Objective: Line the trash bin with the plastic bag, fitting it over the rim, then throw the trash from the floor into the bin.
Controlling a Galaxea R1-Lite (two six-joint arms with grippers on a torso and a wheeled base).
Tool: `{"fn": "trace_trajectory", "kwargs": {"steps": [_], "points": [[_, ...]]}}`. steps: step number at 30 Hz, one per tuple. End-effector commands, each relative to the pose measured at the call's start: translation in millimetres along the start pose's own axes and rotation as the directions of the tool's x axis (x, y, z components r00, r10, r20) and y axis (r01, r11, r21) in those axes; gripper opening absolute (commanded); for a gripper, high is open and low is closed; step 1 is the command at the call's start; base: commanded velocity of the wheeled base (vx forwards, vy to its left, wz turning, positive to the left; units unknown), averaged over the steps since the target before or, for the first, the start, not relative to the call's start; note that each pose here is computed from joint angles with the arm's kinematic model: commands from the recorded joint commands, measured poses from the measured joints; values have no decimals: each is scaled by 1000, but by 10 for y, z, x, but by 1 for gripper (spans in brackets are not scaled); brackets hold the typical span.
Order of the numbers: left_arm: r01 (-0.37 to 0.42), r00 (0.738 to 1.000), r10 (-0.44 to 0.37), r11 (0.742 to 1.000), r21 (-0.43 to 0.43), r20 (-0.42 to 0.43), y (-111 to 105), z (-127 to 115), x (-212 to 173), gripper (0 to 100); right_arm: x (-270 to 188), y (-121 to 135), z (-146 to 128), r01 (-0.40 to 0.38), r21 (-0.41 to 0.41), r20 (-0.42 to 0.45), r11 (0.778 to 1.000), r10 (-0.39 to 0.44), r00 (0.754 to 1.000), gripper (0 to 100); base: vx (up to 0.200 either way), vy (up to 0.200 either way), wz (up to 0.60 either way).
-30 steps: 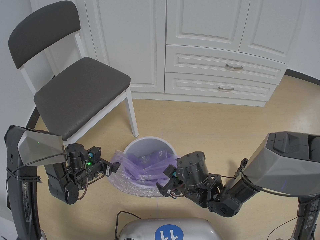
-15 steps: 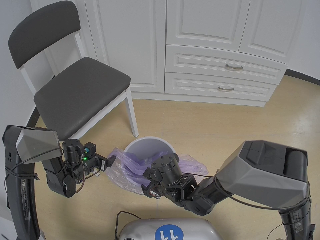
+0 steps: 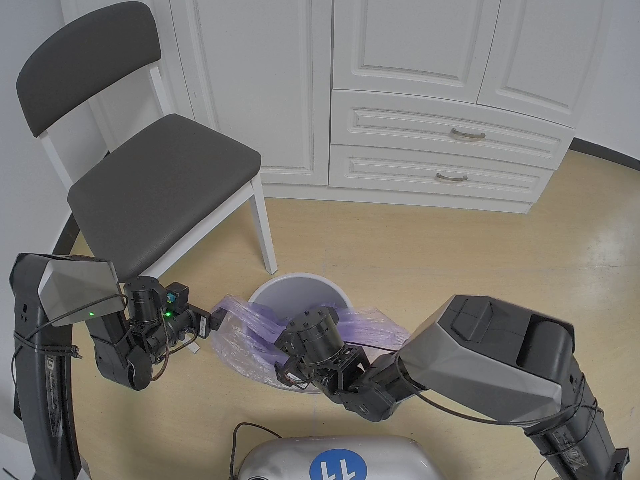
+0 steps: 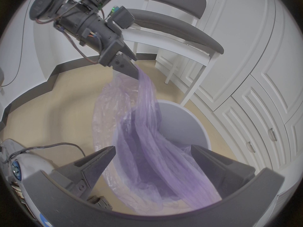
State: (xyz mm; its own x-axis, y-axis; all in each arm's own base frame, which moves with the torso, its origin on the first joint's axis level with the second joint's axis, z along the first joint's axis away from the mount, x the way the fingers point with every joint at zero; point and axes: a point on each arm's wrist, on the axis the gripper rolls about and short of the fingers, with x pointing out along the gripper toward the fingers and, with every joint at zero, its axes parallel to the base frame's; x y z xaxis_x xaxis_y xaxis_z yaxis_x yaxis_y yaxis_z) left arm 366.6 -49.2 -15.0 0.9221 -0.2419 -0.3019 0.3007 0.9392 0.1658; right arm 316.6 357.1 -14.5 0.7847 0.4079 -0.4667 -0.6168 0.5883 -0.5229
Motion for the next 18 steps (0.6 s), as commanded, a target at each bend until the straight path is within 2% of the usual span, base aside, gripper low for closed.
{"fn": "trace_trajectory", "kwargs": {"steps": [1, 18], "points": [[-2, 1000, 2, 1000, -1, -4, 9, -20, 8, 100, 191, 9, -73, 6, 3, -22, 1000, -6, 1000, 100, 0, 0, 0], [-2, 1000, 2, 1000, 0, -6, 7, -25, 0, 100, 491, -272, -120, 87, 55, -5, 995, -87, 996, 100, 0, 0, 0]]}}
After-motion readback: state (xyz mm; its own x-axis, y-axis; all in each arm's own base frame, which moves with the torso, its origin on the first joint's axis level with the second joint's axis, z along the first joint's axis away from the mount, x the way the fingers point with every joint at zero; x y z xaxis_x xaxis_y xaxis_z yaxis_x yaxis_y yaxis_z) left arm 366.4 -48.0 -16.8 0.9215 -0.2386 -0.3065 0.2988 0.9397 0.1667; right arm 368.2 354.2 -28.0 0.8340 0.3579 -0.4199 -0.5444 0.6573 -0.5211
